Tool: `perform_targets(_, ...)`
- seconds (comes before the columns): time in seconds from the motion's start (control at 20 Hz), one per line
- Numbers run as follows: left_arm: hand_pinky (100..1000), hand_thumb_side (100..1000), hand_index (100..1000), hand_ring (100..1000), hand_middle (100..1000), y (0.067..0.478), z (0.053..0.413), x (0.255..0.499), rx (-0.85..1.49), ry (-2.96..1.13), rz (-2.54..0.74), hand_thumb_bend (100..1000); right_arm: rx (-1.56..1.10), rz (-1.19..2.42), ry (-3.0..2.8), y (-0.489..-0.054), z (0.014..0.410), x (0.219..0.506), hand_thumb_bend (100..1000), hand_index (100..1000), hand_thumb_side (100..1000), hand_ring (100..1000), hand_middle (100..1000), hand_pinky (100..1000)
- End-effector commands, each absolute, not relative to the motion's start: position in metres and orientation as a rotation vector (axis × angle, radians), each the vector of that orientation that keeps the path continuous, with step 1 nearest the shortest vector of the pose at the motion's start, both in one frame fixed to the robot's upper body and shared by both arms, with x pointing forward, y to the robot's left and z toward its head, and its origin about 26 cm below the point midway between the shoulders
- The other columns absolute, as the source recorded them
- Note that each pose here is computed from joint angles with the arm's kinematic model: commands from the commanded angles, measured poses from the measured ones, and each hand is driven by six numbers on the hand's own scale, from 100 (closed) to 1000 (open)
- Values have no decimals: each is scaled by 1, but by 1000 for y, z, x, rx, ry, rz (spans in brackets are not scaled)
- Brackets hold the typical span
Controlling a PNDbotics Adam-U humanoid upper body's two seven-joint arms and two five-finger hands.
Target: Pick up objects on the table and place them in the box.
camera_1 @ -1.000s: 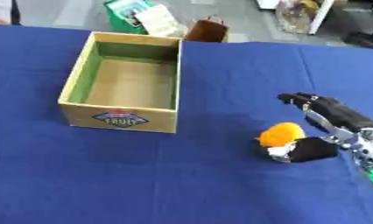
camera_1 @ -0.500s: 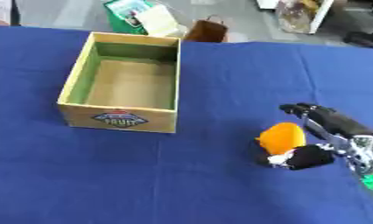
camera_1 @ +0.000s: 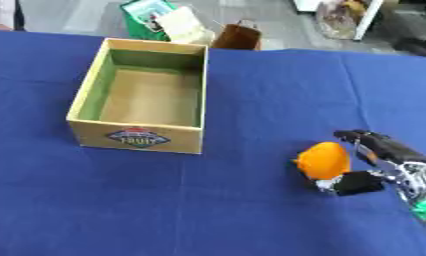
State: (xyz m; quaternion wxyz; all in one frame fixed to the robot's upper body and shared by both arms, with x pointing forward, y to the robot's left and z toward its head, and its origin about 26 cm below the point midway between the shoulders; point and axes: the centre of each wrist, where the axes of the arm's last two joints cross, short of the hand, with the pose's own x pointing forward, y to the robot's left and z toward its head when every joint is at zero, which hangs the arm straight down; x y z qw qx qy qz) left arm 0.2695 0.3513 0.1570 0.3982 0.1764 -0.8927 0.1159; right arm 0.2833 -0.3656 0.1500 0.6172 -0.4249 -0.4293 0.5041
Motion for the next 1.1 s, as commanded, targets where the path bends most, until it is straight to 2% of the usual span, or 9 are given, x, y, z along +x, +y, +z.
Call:
perform_targets(0.05,444,790,536,356,465,351,166,268,450,-2293,274,100,-1040,1155,-1003,-370,161,285,649,973,637,971,849,866)
perform_targets(0.25,444,790,536,356,466,351,166,268,451,-2295,276,100,-1062,1151,-1058,-366,163,284,537,872,580,958,788,857)
perform_targets(0.45,443,790,536,356,465,351,166,268,451,-2296,277,100,-1046,1129,-1126,-364,165,284,447,771,542,927,666,828)
perform_targets(0.5,444,790,536,356,465,351,166,268,451,-2296,277,100,-1050,1111,-1146,-364,166,284,349,731,529,906,606,813)
perform_targets(0.55,444,790,536,356,465,351,166,268,450,-2297,277,100,-1055,1094,-1164,-364,166,284,331,722,522,900,594,810)
perform_targets(0.6,444,790,536,356,465,351,166,268,450,-2297,277,100,-1060,1078,-1183,-364,166,284,227,684,488,878,549,796)
perform_targets(0.7,444,790,536,356,465,350,166,268,450,-2296,277,100,-1066,1046,-1216,-363,167,284,100,639,434,827,503,775)
perform_targets(0.8,444,790,536,355,465,351,166,268,450,-2296,278,100,-1062,1008,-1251,-362,168,284,100,622,394,773,485,754)
perform_targets(1.1,444,790,536,355,466,351,167,268,451,-2297,277,100,-1066,931,-1413,-347,189,277,100,668,380,772,518,748)
